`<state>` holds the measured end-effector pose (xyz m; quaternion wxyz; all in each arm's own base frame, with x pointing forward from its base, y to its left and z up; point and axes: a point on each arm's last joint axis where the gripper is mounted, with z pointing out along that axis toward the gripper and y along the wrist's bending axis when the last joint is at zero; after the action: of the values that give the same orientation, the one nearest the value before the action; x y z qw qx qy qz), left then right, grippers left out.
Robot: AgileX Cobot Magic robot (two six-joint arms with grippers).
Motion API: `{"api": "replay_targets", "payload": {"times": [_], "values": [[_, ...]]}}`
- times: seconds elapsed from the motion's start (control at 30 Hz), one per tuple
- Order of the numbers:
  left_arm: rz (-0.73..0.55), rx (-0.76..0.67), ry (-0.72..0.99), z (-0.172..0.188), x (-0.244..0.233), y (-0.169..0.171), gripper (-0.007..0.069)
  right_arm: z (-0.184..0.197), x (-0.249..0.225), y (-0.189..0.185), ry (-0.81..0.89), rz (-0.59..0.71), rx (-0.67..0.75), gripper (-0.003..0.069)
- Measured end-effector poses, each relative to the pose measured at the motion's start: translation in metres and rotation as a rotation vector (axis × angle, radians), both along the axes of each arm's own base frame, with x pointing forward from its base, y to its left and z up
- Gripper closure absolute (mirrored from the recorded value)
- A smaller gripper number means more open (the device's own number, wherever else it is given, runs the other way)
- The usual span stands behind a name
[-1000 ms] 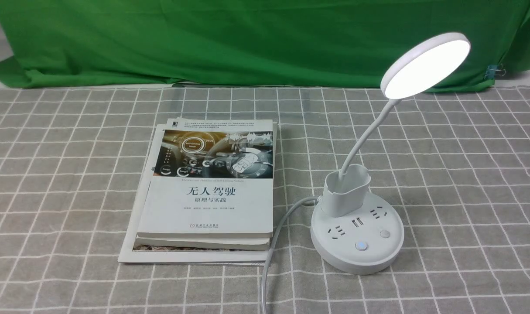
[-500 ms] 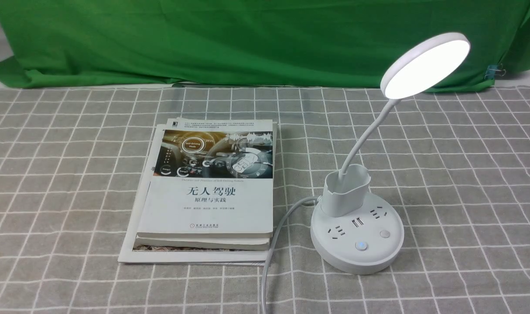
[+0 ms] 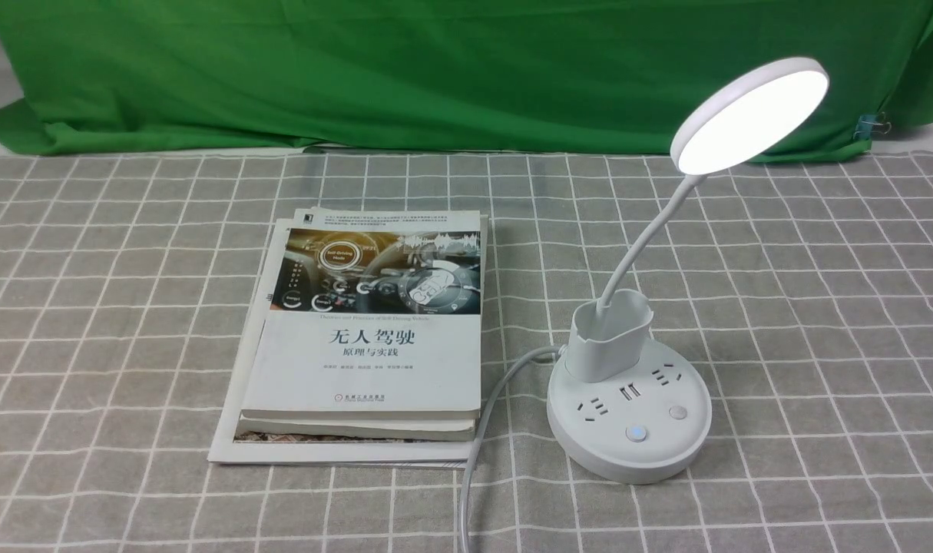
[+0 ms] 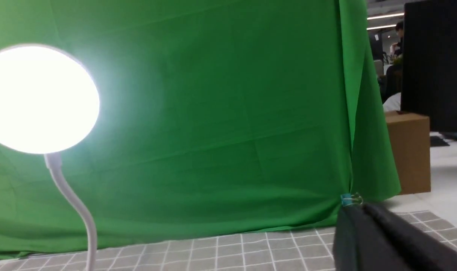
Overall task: Turn off the desk lamp on the grey coffee tablecloth by hand.
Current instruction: 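Press the power button on the lamp base to turn the lamp off with the right gripper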
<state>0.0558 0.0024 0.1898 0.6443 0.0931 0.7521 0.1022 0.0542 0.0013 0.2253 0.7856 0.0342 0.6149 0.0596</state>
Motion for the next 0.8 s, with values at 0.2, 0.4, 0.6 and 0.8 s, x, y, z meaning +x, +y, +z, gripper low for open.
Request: {"api": "replay_targets", "payload": {"times": [0.2, 0.4, 0.6, 0.8], "values": [[0.0, 0.0, 0.0, 0.0, 0.0, 0.0, 0.0606, 0.001, 0.003, 0.0, 0.05, 0.021, 0.1, 0.0613], [0.0, 0.0, 0.0, 0.0, 0.0, 0.0, 0.0606, 0.035, 0.015, 0.0, 0.187, 0.01, 0.11, 0.0613], [0.0, 0.0, 0.0, 0.0, 0.0, 0.0, 0.0606, 0.069, 0.044, -0.001, 0.482, -0.018, 0.071, 0.0613], [0.0, 0.0, 0.0, 0.0, 0.0, 0.0, 0.0606, 0.062, 0.078, -0.001, 0.769, -0.023, -0.028, 0.0613]]}}
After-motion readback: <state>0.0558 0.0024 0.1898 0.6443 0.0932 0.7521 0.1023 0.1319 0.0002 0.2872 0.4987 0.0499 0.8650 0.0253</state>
